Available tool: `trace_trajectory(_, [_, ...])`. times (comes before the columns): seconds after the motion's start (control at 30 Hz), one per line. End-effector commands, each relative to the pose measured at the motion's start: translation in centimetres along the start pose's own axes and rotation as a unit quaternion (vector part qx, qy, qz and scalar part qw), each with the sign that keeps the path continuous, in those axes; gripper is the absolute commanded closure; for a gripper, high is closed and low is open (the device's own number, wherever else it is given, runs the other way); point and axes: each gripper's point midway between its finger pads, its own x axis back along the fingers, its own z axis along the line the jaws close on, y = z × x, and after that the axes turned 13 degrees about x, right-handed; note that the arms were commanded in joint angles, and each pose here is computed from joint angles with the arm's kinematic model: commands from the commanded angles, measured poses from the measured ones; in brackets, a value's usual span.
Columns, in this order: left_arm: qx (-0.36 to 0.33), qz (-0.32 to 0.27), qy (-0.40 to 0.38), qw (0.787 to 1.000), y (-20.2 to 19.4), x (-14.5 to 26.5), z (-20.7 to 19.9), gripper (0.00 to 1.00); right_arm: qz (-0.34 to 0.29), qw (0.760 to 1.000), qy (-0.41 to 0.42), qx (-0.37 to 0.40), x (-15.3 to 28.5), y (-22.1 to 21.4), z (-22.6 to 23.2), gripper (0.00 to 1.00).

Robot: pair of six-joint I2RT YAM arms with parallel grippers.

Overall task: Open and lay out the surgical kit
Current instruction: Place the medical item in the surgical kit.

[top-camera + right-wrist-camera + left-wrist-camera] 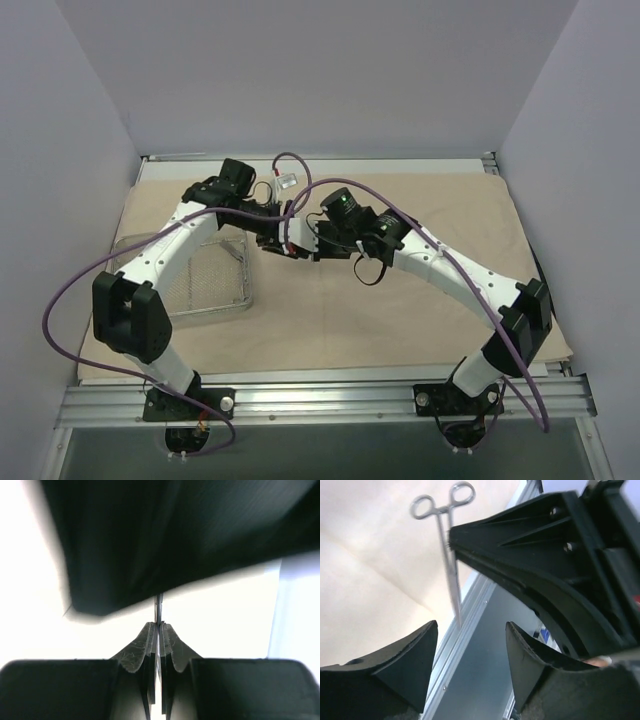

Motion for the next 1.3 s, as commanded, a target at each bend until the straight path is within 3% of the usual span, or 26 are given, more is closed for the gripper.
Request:
trace_trajectory(0.0, [-0.041, -0.081, -0.018, 0.996, 2.6, 3.4, -1.2, 0.34, 0.029, 0.999, -0.004, -0.033, 1.3, -2.2, 0.7, 1.00])
trace_trajectory(0.2, [-0.013, -0.158, 0.022, 0.987, 5.0, 7.4, 1.8, 0.33, 0.025, 0.996, 0.007, -0.090, 1.7, -3.9, 2.1, 1.00])
trace_trajectory(0.4, [0.023, -0.229, 0.126, 0.965, 6.2, 10.3, 5.5, 0.33, 0.023, 0.973, 0.022, -0.227, 2.1, -8.4, 3.6, 1.00])
trace_trajectory(0.7, [0.061, -0.239, 0.129, 0.961, 7.1, 10.8, 6.4, 0.34, 0.032, 0.916, 0.008, -0.401, 5.5, -16.1, 5.1, 1.00])
trace_trajectory(0.83, [0.074, -0.234, 0.122, 0.962, 7.1, 10.6, 6.9, 0.35, 0.065, 0.896, 0.017, -0.438, 5.4, -18.9, 7.0, 1.00])
trace_trajectory(1.03, [0.080, -0.229, 0.116, 0.963, 7.1, 10.9, 7.4, 0.34, 0.046, 0.859, 0.046, -0.508, 4.5, -20.9, 9.8, 1.00])
trace_trajectory(1.27, [0.102, -0.232, 0.109, 0.961, 7.2, 11.6, 8.9, 0.35, 0.055, 0.833, 0.083, -0.545, 2.8, -23.4, 11.0, 1.00])
